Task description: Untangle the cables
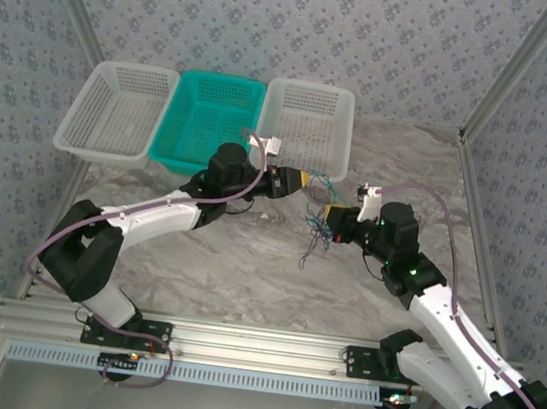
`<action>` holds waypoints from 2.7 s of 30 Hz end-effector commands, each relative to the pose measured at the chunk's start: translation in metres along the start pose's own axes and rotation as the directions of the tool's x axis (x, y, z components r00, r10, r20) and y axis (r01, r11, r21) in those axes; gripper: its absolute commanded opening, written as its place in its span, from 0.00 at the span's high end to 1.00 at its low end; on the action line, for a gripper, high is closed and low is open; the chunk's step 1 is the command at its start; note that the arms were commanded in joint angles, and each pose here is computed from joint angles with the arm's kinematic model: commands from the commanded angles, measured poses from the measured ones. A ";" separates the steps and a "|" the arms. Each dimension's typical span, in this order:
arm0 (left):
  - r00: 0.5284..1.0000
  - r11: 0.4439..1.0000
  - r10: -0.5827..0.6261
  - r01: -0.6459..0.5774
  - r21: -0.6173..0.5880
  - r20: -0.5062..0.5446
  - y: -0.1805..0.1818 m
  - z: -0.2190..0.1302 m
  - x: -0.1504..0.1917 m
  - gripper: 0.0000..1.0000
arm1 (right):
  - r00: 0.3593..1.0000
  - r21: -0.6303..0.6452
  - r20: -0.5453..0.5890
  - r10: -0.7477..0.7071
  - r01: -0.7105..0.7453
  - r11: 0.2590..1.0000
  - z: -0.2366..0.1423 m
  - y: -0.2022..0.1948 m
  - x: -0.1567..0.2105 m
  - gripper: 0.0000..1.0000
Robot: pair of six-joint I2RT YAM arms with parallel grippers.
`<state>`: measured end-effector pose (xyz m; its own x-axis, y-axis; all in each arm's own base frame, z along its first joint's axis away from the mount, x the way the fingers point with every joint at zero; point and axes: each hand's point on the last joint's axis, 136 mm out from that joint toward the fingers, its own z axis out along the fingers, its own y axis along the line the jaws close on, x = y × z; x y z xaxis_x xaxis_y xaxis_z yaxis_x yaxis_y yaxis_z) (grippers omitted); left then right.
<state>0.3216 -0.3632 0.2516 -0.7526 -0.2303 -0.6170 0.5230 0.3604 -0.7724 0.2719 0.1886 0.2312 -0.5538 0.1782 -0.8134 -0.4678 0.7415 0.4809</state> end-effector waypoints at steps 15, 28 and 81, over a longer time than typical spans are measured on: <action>0.999 0.996 0.008 -0.005 0.092 -0.036 -0.022 0.018 0.001 0.71 | 0.999 -0.028 0.045 -0.001 0.003 1.000 -0.004 0.010 -0.015 1.00; 0.996 0.997 0.056 -0.059 0.056 0.063 -0.026 -0.005 -0.017 1.00 | 0.998 0.109 0.054 0.021 -0.026 0.994 -0.006 -0.020 -0.005 0.99; 0.875 0.935 0.335 -0.354 -0.010 0.349 -0.160 -0.152 -0.106 1.00 | 0.943 -0.089 0.053 -0.327 0.331 0.939 0.170 0.027 0.087 0.69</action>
<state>0.2676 -0.2804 0.4210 -0.4509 -0.3601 -0.8167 0.7184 0.3966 -0.5715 0.3208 0.3428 0.1280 -0.3335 -0.0591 -0.9409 -0.7232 0.6563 0.2152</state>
